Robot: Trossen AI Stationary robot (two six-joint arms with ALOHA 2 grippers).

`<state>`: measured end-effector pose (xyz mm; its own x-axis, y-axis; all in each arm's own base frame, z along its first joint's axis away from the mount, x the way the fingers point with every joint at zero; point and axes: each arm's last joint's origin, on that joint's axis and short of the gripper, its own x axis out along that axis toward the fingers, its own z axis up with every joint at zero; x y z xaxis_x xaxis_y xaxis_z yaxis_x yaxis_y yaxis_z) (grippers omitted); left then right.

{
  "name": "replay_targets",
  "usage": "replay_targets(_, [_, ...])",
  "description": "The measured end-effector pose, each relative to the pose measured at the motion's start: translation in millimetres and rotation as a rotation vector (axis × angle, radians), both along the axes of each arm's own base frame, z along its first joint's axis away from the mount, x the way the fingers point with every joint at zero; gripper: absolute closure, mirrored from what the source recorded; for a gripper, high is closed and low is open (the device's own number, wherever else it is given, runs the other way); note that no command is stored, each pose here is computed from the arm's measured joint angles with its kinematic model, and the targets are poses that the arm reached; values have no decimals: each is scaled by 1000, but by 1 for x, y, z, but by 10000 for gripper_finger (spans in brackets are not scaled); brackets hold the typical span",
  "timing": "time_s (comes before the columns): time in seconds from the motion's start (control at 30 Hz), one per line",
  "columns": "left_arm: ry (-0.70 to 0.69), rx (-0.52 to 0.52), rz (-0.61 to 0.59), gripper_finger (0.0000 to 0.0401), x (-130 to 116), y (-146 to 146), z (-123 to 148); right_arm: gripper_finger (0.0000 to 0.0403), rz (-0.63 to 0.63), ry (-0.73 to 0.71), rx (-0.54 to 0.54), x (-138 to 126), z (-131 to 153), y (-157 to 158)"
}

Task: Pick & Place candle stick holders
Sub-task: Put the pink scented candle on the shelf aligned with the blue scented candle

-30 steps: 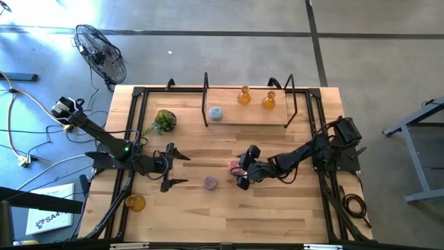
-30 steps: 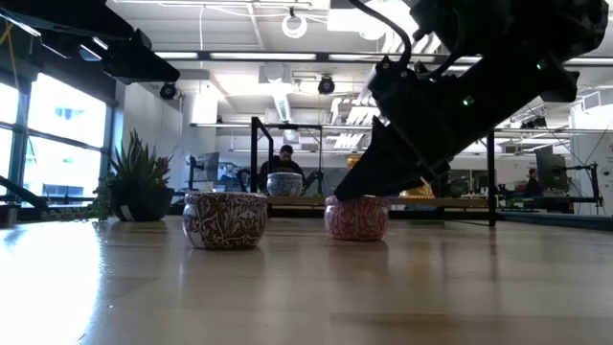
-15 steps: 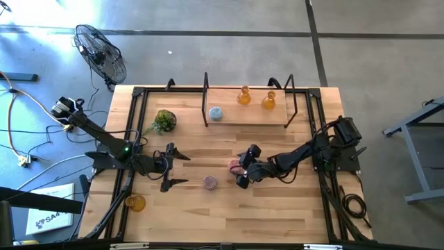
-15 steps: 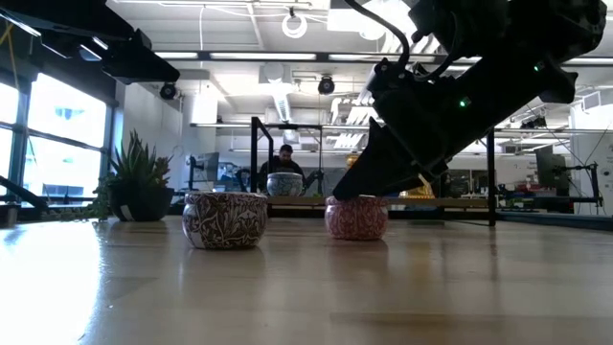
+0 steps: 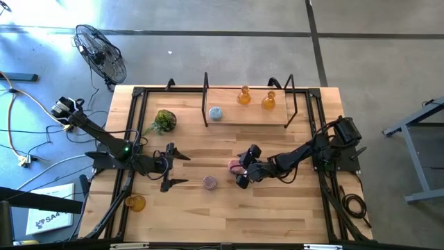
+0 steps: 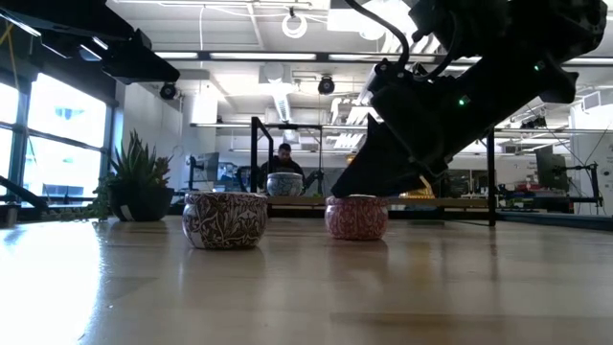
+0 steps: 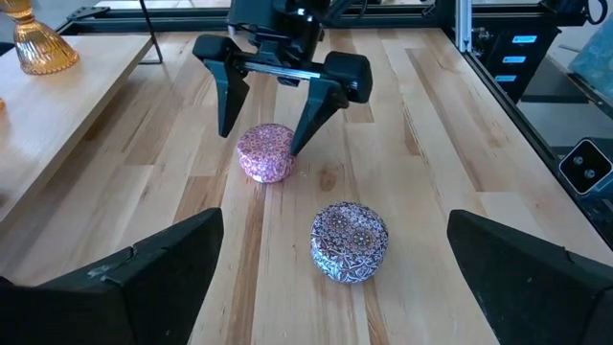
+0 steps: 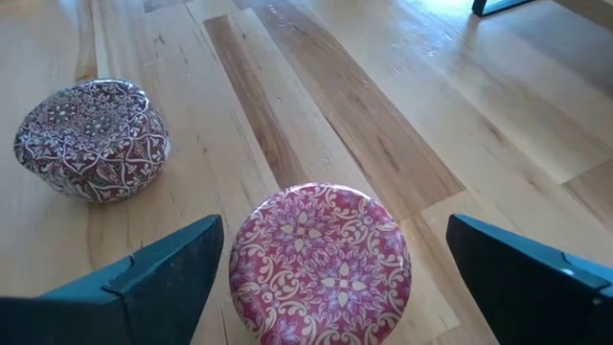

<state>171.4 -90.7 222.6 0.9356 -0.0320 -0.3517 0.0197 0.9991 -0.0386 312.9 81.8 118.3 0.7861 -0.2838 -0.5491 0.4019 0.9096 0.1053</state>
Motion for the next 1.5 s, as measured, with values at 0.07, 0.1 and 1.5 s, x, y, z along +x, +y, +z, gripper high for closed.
replay_targets(0.07, [0,0,0,4,0,0,0,8,0,4,-1,0,0,0])
replay_targets(0.1, [0,0,0,4,0,0,0,8,0,4,-1,0,0,0])
replay_targets(1.5, [0,0,0,4,0,0,0,75,0,65,123,0,-7,-12])
